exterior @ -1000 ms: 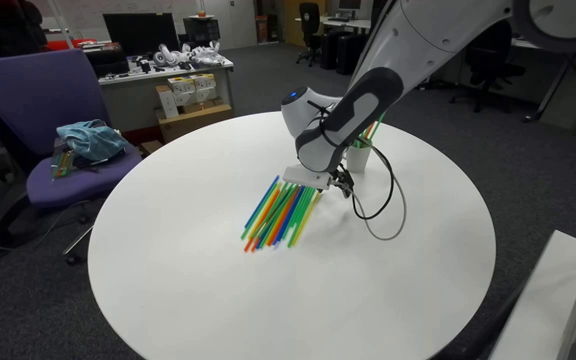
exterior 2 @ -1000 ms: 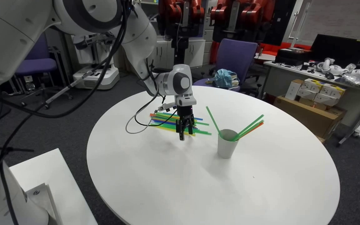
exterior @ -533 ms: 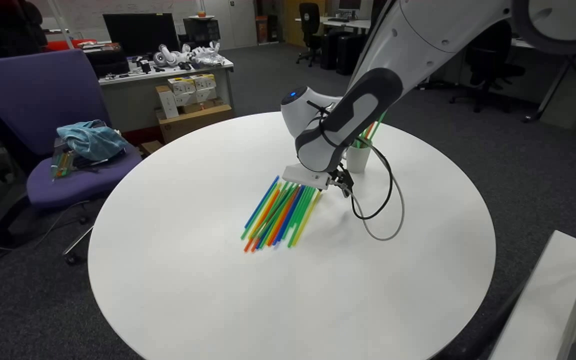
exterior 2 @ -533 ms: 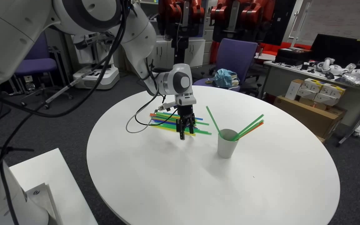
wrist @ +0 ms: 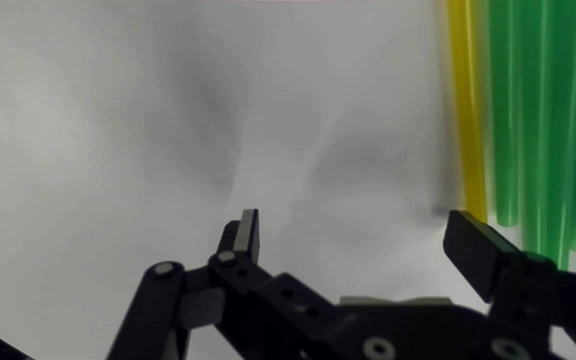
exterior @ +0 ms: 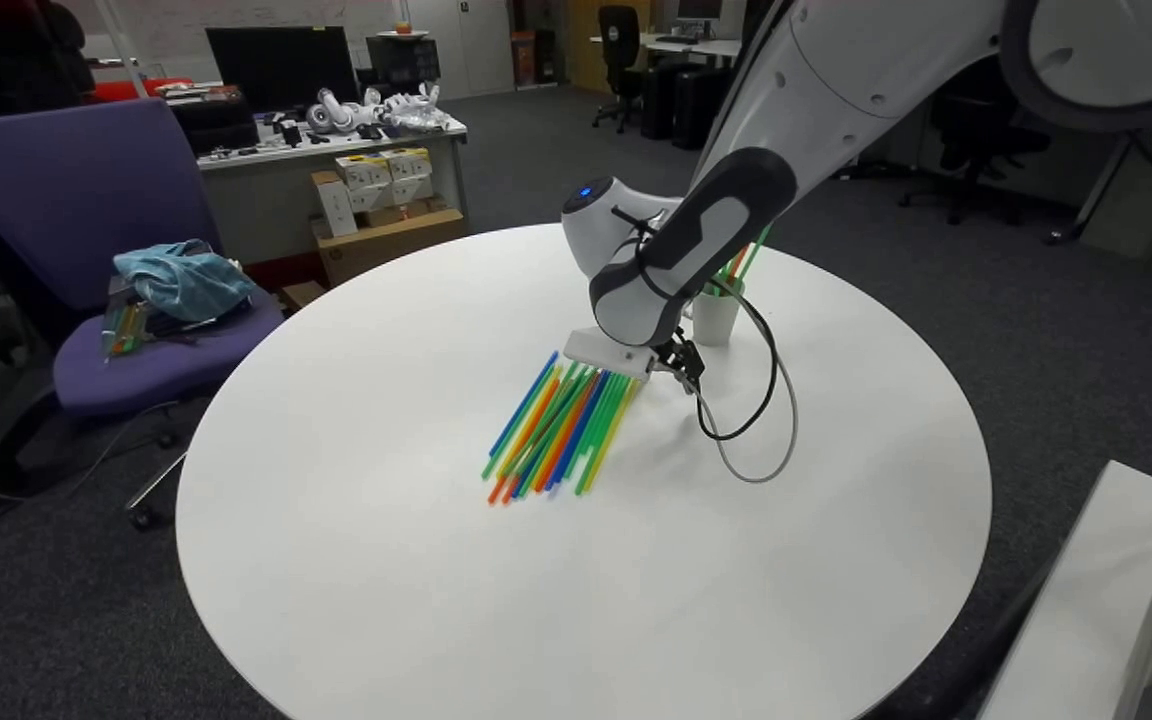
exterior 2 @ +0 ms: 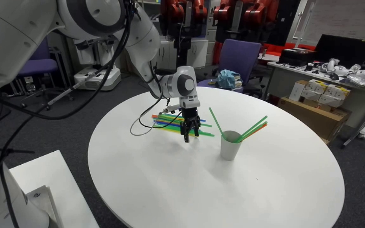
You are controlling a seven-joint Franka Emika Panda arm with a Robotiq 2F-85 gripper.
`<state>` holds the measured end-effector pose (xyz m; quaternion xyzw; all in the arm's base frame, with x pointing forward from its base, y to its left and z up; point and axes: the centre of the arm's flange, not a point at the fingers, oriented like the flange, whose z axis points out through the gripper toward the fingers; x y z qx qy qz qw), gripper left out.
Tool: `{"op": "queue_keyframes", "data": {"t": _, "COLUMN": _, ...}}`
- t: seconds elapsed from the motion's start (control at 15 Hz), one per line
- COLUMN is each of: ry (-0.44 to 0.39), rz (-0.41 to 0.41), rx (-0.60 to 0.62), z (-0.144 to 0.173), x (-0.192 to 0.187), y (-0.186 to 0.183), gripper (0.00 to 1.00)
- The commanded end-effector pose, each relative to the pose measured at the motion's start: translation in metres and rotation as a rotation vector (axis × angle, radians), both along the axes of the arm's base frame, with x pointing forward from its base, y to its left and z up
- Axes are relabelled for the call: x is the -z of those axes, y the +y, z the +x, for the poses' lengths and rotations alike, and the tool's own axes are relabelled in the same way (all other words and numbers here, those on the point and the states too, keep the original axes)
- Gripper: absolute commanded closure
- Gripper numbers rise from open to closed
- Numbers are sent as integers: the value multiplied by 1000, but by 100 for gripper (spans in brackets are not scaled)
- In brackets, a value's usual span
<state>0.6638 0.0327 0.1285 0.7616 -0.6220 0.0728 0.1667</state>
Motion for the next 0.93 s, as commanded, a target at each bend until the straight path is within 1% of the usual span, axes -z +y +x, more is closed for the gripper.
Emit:
{"op": "queue_keyframes", "data": {"t": 0.0, "ry": -68, "rz": -9, "rx": -18, "z": 9, "x": -1, "y": 2, "gripper": 0}}
{"op": "queue_keyframes", "data": {"t": 0.2, "ry": -112, "rz": -7, "rx": -36, "z": 10, "x": -5, "y": 6, "gripper": 0}}
{"op": "queue_keyframes", "data": {"t": 0.47, "ry": -151, "rz": 2, "rx": -50, "z": 9, "x": -18, "y": 9, "gripper": 0}}
{"op": "queue_keyframes", "data": {"t": 0.6, "ry": -159, "rz": 5, "rx": -55, "z": 10, "x": -19, "y": 10, "gripper": 0}}
{"op": "queue_keyframes", "data": {"t": 0.87, "ry": -138, "rz": 15, "rx": -69, "z": 12, "x": -14, "y": 10, "gripper": 0}}
